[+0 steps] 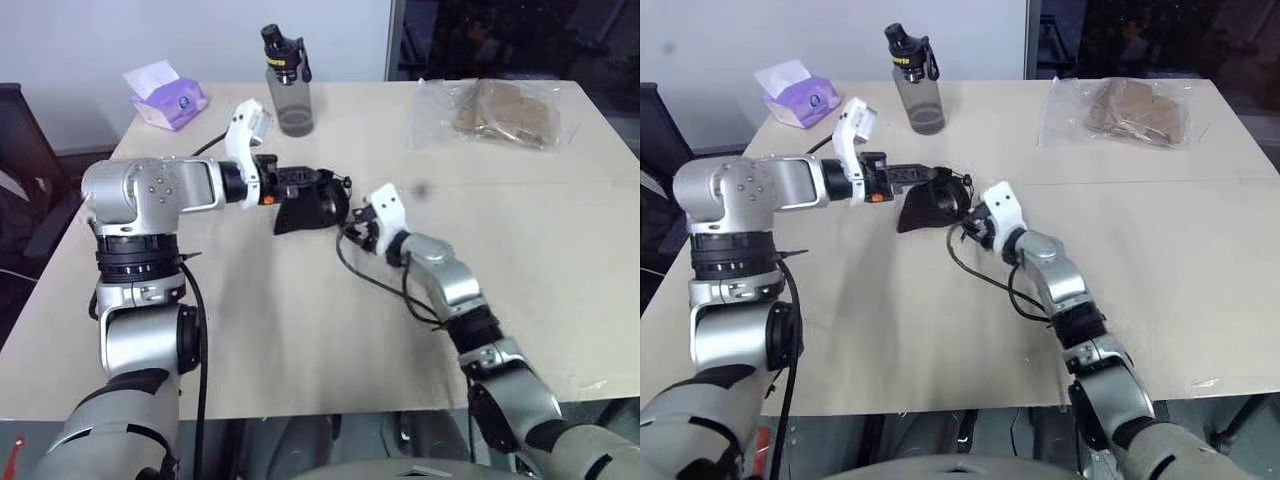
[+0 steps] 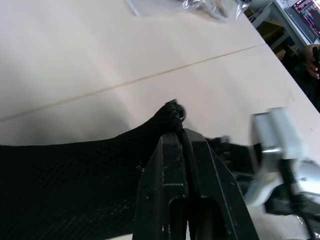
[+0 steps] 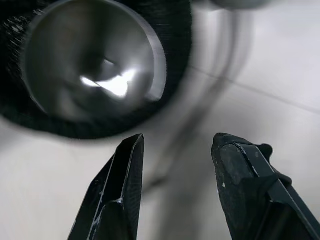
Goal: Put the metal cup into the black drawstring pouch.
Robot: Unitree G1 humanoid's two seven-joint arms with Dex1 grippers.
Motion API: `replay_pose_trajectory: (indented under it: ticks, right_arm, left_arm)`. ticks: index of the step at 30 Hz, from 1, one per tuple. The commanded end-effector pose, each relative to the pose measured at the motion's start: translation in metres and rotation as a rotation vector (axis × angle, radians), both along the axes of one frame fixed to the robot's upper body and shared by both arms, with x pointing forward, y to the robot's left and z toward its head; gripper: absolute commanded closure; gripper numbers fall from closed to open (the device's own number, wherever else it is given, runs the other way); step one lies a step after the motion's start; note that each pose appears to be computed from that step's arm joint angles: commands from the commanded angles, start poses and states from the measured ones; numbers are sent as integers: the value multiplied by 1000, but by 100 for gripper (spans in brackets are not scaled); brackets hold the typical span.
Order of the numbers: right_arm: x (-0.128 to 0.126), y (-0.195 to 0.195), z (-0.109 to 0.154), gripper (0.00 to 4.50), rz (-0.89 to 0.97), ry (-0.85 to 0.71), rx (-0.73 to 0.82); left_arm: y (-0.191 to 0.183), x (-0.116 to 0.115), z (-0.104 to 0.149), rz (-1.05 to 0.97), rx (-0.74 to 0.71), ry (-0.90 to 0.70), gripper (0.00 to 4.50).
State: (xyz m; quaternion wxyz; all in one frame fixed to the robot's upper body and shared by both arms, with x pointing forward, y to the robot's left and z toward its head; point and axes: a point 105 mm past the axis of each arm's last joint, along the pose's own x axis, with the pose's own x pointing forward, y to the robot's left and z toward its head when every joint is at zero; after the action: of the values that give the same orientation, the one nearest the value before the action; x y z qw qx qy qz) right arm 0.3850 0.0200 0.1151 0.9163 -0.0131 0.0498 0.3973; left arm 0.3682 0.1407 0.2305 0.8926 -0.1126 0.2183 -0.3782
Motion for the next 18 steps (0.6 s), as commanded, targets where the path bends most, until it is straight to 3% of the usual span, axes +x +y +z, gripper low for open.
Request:
replay_pose_trajectory:
  ticks: [1, 3, 4, 6, 8, 9, 14, 18]
  right_arm:
    - [7, 16, 14, 229, 18, -27, 61]
    - [12, 16, 9, 229, -11, -12, 58]
    - [16, 14, 7, 252, -34, -15, 49]
    - [18, 10, 7, 312, -46, -34, 39]
    - [20, 1, 10, 416, -72, -71, 23]
    - [21, -6, 11, 441, -84, -99, -3]
    - [13, -49, 27, 441, -162, -248, -143]
    - [-13, -91, 67, 441, -217, -378, -258]
  left_arm:
    - [1, -6, 19, -10, -5, -66, 450]
    - [2, -7, 19, -6, -2, -66, 450]
    - [3, -8, 18, -2, -1, -65, 450]
    - [5, -8, 18, 4, 1, -65, 450]
    - [7, -9, 17, 10, 2, -65, 450]
    - [7, -9, 16, 11, 3, -65, 450]
    - [7, -11, 6, 4, 37, -90, 450]
    - [-1, -16, -11, -78, 197, -185, 450]
